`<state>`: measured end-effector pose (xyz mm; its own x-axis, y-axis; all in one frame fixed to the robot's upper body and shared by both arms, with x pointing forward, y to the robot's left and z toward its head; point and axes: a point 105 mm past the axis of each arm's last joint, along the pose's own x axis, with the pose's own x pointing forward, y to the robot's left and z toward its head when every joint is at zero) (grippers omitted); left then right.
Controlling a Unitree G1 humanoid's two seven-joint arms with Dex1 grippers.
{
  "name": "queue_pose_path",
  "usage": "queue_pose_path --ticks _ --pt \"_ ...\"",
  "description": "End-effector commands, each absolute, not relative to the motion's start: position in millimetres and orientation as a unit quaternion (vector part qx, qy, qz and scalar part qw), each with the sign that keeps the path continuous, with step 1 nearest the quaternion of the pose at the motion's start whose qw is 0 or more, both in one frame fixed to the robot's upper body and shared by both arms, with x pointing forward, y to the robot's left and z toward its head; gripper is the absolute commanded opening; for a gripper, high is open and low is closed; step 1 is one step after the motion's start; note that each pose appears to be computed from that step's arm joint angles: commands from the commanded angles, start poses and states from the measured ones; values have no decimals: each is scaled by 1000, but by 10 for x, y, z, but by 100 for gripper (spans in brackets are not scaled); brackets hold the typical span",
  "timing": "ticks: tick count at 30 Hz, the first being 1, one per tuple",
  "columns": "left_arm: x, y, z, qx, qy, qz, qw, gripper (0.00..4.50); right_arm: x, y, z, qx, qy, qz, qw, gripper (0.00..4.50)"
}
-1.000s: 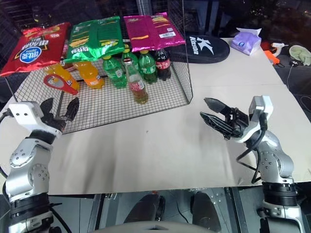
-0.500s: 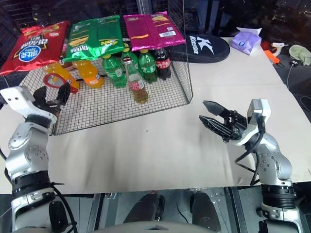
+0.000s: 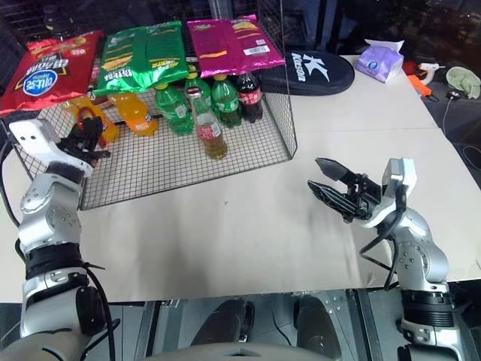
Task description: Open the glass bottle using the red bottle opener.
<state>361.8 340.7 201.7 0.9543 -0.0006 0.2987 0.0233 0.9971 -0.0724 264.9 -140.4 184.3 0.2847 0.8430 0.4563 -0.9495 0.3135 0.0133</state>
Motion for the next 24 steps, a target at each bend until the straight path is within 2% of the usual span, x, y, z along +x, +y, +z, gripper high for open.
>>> queue_pose_path --ticks 1,9,24 --pt "3562 3443 2128 -26 -177 1 984 8 2643 -1464 1890 132 -204 558 794 302" --pt "3493 3416 2163 -17 -191 -1 981 8 2688 -1458 1873 128 -206 558 794 302" --pt "3259 3212 2296 -49 -241 -69 967 8 2709 -1453 1794 125 -202 553 799 302"
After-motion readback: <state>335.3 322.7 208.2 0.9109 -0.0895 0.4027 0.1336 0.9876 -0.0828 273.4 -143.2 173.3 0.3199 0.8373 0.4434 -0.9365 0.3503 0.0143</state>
